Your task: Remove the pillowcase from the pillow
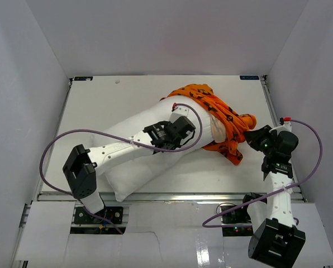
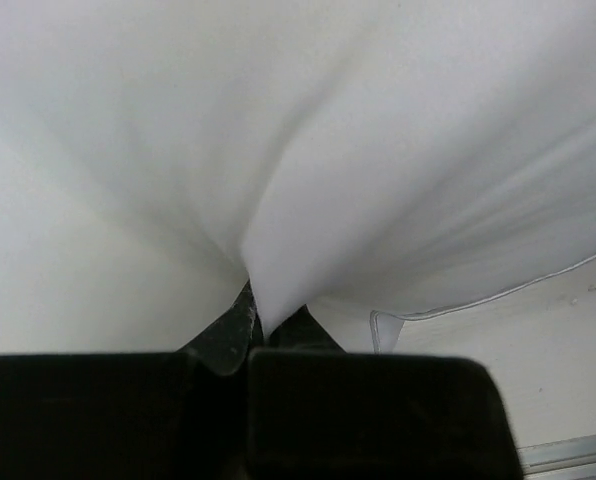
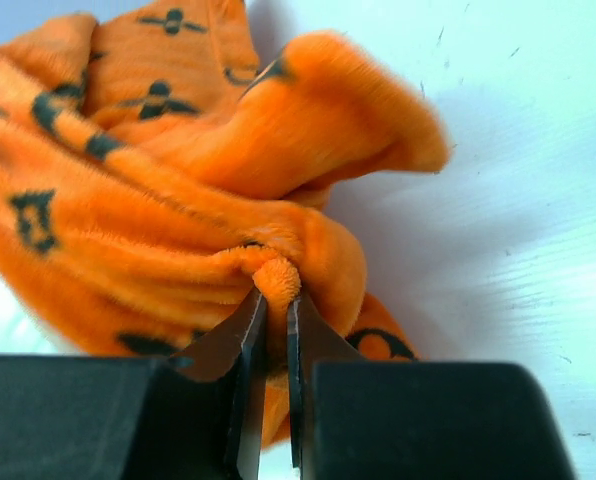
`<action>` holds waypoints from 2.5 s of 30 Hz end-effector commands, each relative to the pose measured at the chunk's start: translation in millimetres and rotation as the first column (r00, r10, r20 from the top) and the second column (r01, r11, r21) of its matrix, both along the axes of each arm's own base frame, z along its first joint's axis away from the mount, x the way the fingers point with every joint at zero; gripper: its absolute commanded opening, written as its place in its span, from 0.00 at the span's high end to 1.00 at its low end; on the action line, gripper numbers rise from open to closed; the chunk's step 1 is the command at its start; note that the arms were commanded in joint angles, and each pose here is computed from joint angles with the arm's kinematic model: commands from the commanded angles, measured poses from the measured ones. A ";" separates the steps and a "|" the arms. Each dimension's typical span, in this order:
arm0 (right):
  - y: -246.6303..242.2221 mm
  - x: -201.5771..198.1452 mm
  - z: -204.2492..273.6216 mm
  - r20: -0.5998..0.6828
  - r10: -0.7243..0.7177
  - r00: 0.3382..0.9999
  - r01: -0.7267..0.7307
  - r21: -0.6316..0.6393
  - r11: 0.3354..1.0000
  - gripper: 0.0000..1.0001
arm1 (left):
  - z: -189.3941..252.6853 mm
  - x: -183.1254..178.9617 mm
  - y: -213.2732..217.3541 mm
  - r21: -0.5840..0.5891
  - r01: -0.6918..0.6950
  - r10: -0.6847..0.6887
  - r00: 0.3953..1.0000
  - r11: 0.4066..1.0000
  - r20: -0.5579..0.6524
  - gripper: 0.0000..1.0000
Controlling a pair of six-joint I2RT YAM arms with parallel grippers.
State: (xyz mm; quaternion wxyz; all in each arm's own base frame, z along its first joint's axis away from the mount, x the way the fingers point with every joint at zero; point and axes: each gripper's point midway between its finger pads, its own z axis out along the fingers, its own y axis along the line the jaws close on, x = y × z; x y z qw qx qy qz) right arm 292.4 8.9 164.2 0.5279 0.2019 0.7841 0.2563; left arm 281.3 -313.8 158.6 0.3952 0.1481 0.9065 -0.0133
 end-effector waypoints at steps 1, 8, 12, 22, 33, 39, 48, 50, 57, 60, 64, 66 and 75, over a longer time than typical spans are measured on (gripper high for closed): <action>-21.8 21.2 39.8 0.089 -0.095 0.991 0.099 -0.039 0.994 0.92 | 25.7 -1.9 70.9 0.104 -0.163 0.154 0.984 0.981 0.092 1.00; -54.3 47.6 45.3 0.042 -0.196 0.980 0.198 -0.037 0.980 0.92 | 58.4 -40.6 115.9 0.087 -0.031 0.025 0.997 0.996 0.076 1.00; -75.0 58.4 48.2 0.030 -0.263 0.964 0.264 -0.054 0.963 0.92 | 90.8 -59.2 138.9 0.001 0.005 -0.005 0.992 1.000 0.126 1.00; -92.8 77.3 87.8 0.065 -0.313 0.948 0.315 -0.029 0.949 0.92 | 153.5 -60.6 201.5 -0.017 -0.226 0.223 0.942 0.974 0.250 1.00; -72.1 61.9 101.6 0.133 -0.206 0.969 0.218 -0.086 0.972 0.92 | 171.6 28.4 182.3 -0.111 -0.319 0.337 0.907 0.941 0.254 1.00; -54.1 54.6 90.6 0.139 -0.137 0.981 0.148 -0.074 0.986 0.92 | 153.7 81.6 203.7 -0.142 -0.421 0.441 0.880 0.896 0.176 1.00; -55.2 54.9 81.9 0.121 -0.132 0.984 0.144 -0.100 0.984 0.92 | 217.3 89.7 267.8 -0.259 -0.568 0.623 0.733 0.781 0.273 1.00; -59.3 55.1 79.3 0.112 -0.156 0.981 0.167 -0.103 0.981 0.92 | 224.4 86.0 272.1 -0.260 -0.573 0.628 0.725 0.777 0.282 1.00; -78.0 47.9 80.6 0.106 -0.268 0.957 0.281 -0.131 0.951 0.92 | 220.9 92.2 290.0 -0.225 -0.606 0.646 0.717 0.763 0.261 1.00; -84.3 48.7 80.1 0.097 -0.292 0.951 0.304 -0.140 0.942 0.92 | 224.5 94.4 286.5 -0.243 -0.588 0.636 0.731 0.771 0.249 1.00; -80.3 47.1 84.9 0.111 -0.275 0.955 0.288 -0.135 0.948 0.92 | 214.6 107.1 284.5 -0.227 -0.600 0.641 0.731 0.767 0.234 1.00; -75.8 43.5 86.6 0.121 -0.261 0.958 0.276 -0.131 0.952 0.92 | 199.1 114.7 275.3 -0.222 -0.582 0.620 0.758 0.783 0.201 1.00; -9.0 27.4 24.5 0.093 -0.013 0.996 0.000 0.132 0.991 0.92 | 89.1 131.8 230.8 -0.293 -0.478 0.513 0.857 0.828 0.050 1.00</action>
